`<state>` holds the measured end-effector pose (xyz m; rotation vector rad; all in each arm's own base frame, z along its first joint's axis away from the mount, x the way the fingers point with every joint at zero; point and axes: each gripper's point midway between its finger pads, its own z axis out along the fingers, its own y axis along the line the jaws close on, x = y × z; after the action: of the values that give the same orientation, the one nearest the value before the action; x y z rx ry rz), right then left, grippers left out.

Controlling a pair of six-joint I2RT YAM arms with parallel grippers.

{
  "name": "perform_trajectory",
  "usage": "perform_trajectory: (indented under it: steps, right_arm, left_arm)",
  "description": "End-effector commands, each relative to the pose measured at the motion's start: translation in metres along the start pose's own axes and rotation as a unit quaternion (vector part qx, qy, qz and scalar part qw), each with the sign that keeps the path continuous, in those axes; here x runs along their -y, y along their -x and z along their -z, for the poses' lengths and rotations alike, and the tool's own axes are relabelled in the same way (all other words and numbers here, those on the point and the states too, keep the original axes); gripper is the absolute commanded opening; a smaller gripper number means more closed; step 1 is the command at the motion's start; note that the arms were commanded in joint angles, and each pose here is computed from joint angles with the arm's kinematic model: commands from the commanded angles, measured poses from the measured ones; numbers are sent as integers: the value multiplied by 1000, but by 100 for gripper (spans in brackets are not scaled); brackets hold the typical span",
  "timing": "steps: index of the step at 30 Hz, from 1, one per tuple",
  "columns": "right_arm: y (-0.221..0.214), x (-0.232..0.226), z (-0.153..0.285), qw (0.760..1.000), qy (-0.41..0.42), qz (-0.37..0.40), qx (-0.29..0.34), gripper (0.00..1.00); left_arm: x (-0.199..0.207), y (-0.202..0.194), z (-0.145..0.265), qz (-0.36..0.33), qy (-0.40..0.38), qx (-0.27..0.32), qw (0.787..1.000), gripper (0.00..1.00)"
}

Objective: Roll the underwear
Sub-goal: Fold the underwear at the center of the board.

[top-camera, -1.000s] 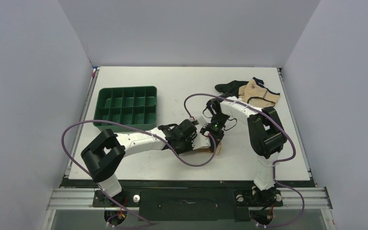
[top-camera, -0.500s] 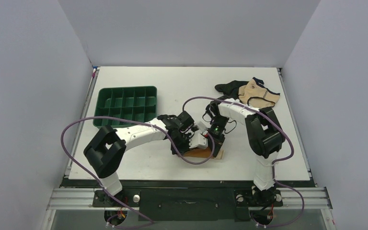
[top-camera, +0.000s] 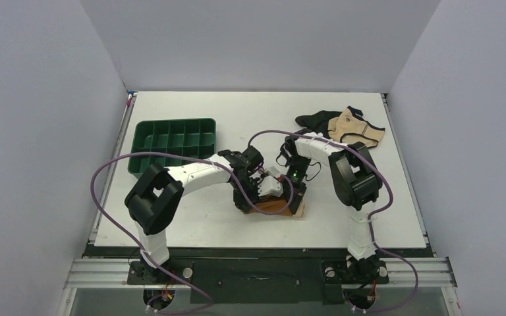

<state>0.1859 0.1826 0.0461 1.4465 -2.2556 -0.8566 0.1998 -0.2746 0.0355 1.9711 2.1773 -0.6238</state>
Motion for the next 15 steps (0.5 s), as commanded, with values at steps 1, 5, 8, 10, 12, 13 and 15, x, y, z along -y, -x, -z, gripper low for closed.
perform_trajectory:
  steps: [1,5,8,10,12,13,15]
  right_arm:
    - [2,3,11,1000,13,7,5,7]
    - [6,9,14,1000,12,7,12,11]
    - [10,12,17,1000,10,10,16,15]
    - [11,13,18,1000,10,11,16,17]
    - [11,15,20,1000,11,11,16,21]
    - [11,15,20,1000,12,10,16,25]
    - [12,17,22,1000,11,8,18,26]
  left_arm:
    - [-9,7,7,26,-4,19,999,19]
    - [-17,7,6,43,6,26,999,25]
    - [-22,9,8,53,15,33,998,28]
    - [-26,10,9,58,22,38,997,31]
    - [-31,11,11,65,30,44,996,33]
    - [-34,13,13,70,35,49,996,34]
    - [-37,14,15,76,40,53,995,35]
